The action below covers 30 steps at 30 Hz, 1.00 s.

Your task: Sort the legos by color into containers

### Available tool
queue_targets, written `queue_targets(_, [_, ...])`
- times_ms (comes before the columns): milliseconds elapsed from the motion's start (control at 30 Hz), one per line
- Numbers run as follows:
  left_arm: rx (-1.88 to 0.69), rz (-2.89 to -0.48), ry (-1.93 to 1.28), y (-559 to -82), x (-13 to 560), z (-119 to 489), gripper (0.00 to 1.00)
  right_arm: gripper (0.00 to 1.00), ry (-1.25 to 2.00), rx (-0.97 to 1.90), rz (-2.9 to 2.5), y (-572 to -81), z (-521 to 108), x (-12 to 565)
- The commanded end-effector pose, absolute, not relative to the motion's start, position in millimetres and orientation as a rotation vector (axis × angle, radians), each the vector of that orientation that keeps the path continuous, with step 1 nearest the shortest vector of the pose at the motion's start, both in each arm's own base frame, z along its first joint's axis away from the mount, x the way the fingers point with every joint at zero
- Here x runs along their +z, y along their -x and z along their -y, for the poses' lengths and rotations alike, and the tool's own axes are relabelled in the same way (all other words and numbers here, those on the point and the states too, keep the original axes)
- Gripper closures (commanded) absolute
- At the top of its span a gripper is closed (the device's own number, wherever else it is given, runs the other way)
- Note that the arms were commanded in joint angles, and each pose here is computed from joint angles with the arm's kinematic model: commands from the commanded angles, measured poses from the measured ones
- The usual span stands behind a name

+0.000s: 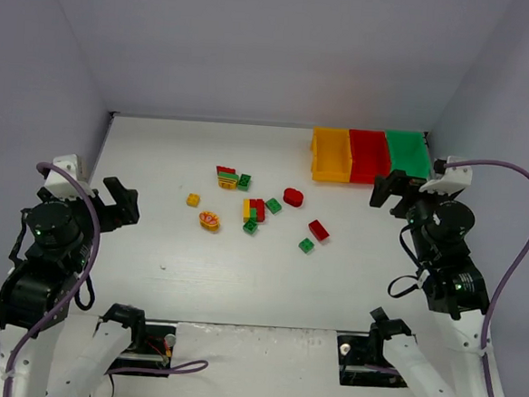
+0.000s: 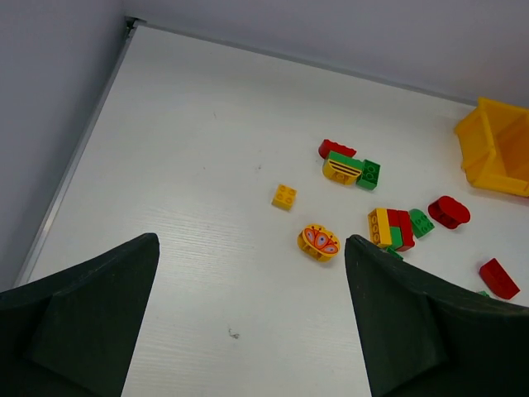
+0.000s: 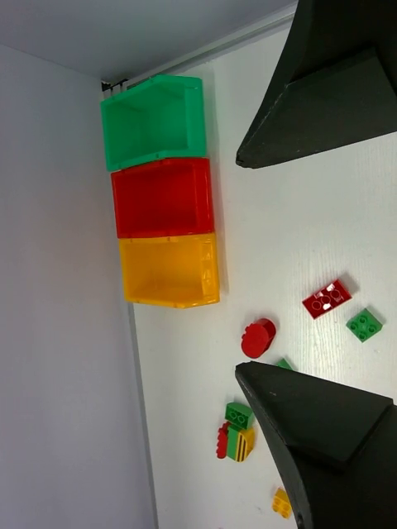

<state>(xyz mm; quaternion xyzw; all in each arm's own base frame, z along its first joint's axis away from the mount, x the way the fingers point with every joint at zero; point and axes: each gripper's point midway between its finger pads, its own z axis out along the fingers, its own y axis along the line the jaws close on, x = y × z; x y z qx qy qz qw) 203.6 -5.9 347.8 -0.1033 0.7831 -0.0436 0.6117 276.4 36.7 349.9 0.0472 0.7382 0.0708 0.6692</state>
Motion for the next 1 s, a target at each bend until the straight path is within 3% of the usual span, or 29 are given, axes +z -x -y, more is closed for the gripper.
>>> queue_targets(0, [-0.13, -1.811, 0.237, -213.2, 349.8, 12.2, 0.13, 0.0, -0.095, 0.157, -1.649, -283.8, -38.9, 351.0])
queue_targets(167, [-0.148, -1.853, 0.223, -212.7, 339.5, 16.9, 0.13, 0.0, -0.013, 0.183, -1.722, -291.8, -52.8, 331.9])
queue_targets(400, [-0.171, -1.898, 0.234, -212.7, 324.2, 21.2, 0.13, 0.0, 0.085, 0.223, -2.05, -322.2, -89.9, 245.1])
queue_targets(633, [-0.182, -1.928, 0.239, -212.7, 312.0, 23.6, 0.13, 0.18, 0.121, 0.305, -2.31, -337.3, -127.8, 168.5])
queue_targets(967, [-0.161, -1.975, 0.229, -214.6, 291.4, 23.1, 0.13, 0.12, 0.186, 0.236, -2.557, -342.8, -154.8, 73.7])
